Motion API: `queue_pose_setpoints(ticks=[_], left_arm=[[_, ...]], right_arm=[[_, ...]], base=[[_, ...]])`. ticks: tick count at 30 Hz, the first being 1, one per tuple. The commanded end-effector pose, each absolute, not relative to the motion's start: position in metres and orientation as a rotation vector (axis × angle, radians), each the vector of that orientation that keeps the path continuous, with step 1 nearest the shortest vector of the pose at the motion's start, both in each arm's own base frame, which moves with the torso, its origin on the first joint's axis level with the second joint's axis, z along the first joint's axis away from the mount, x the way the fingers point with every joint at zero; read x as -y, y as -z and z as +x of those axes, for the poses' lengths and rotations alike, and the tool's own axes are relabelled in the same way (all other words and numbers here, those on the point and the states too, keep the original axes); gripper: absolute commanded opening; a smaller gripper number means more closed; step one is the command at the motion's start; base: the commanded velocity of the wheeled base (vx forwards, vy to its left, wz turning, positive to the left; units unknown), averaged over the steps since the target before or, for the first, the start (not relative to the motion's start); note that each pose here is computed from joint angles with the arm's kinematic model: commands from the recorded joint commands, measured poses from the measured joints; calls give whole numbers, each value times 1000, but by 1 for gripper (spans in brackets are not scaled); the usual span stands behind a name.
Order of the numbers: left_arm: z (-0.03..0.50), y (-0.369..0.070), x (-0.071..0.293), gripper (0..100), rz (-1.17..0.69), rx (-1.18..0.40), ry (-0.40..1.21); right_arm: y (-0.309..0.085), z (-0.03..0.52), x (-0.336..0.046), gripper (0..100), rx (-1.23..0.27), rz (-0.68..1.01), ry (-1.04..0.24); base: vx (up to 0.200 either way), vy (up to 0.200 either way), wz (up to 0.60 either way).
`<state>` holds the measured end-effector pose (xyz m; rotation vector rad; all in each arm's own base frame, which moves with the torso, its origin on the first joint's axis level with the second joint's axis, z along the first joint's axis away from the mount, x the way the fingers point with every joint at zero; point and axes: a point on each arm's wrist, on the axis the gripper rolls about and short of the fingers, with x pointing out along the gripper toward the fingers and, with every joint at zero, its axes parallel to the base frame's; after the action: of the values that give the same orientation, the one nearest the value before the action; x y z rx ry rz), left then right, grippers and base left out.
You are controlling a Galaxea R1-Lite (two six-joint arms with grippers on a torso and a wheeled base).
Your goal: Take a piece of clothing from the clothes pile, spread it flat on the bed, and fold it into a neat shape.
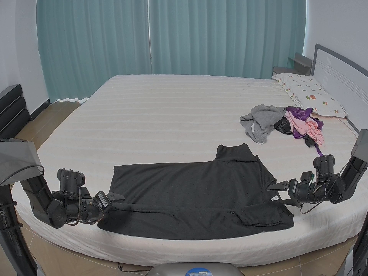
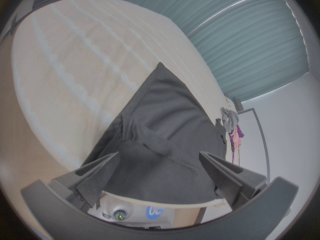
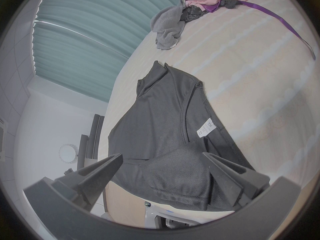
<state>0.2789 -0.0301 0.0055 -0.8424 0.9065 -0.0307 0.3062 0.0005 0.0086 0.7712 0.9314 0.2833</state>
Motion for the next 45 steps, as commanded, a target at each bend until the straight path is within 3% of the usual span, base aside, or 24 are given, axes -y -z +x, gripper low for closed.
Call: queue_pose_setpoints(ticks=[1,9,27,37,45], left_arm=[[294,7,38,100,-814,-912,7],[321,20,50,100,-751,-836,-84],[353,-5,2,100,-1073,-586,-222],[332,3,4,100,-975,-701,-126],[314,1,30,100,-902,-784,-34]], right_arm=[[-6,307,-4,100,-942,768,-289],[-4,308,-5,100,-947,767,-287],[-1,307,-5,100,-955,768,-282],[1,308,-3,100,-958,771,-274],[2,308,-3,100,-960,770,-273]], base=[[0,0,0],[0,0,0],[0,0,0],[0,0,0],[0,0,0]])
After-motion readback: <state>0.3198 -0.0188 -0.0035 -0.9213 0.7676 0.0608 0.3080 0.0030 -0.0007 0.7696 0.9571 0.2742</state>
